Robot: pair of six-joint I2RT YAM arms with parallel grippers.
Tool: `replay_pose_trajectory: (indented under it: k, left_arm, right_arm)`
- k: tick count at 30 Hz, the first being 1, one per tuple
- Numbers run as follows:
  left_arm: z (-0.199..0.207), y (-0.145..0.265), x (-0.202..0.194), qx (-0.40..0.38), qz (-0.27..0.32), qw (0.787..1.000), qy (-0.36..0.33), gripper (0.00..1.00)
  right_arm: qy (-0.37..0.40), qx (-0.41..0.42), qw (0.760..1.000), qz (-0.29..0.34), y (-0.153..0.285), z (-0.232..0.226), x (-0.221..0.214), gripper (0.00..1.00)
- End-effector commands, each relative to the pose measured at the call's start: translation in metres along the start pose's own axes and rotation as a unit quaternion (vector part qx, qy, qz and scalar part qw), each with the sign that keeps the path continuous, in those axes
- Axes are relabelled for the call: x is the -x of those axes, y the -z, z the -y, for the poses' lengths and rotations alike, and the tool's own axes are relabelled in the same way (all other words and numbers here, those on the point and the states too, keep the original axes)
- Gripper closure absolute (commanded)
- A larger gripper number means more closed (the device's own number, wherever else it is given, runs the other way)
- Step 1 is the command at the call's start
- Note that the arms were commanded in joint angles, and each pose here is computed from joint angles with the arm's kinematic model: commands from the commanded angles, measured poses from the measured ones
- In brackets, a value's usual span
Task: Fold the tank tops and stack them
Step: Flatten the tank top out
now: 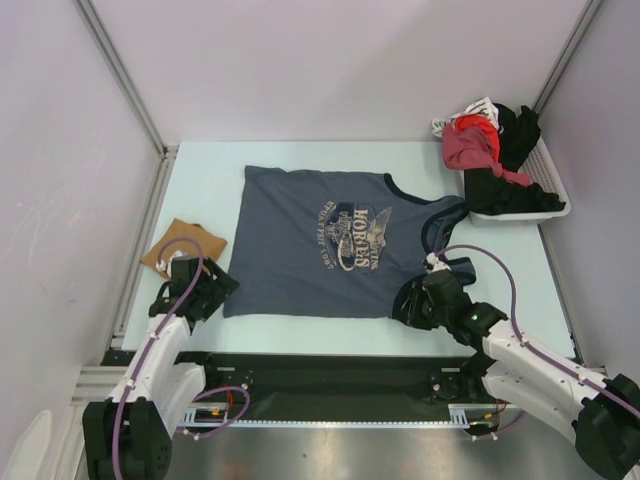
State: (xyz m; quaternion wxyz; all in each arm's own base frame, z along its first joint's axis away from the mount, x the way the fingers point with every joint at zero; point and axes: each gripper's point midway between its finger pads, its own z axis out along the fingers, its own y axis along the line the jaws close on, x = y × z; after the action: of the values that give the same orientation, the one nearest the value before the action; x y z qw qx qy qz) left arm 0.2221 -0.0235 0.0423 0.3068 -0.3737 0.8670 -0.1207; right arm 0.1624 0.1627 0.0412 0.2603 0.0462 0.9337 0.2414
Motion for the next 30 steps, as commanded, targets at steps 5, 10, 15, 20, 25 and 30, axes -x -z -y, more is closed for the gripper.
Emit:
replay_pose_trajectory:
  k: [5,10,15,20,25,30]
  left_arm:
    - [-0.012,0.013,0.009,0.051,0.023,0.998,0.033,0.25]
    - [-0.016,0.018,0.003,0.082,0.011,0.996,0.042,0.34]
    - [-0.015,0.013,-0.005,0.075,-0.007,0.996,0.051,0.53]
    - [-0.012,0.006,-0.015,0.066,-0.018,0.996,0.05,0.61]
    - [-0.011,-0.001,-0.022,0.064,-0.029,0.997,0.042,0.78]
    - [-0.016,-0.004,-0.027,0.064,-0.028,0.997,0.045,0.6]
  right_arm:
    - [-0.004,-0.018,0.999,0.031,0.003,0.003,0.013,0.78]
    - [0.002,-0.013,0.999,0.038,0.0,0.002,0.015,0.79]
    - [0.004,-0.008,0.999,0.041,-0.001,0.001,0.016,0.79]
    - [0.01,-0.006,0.999,0.039,-0.001,0.0,0.015,0.8]
    - [0.009,0.0,0.999,0.04,0.002,0.0,0.014,0.8]
    - [0.005,0.007,0.999,0.047,0.006,-0.002,0.015,0.8]
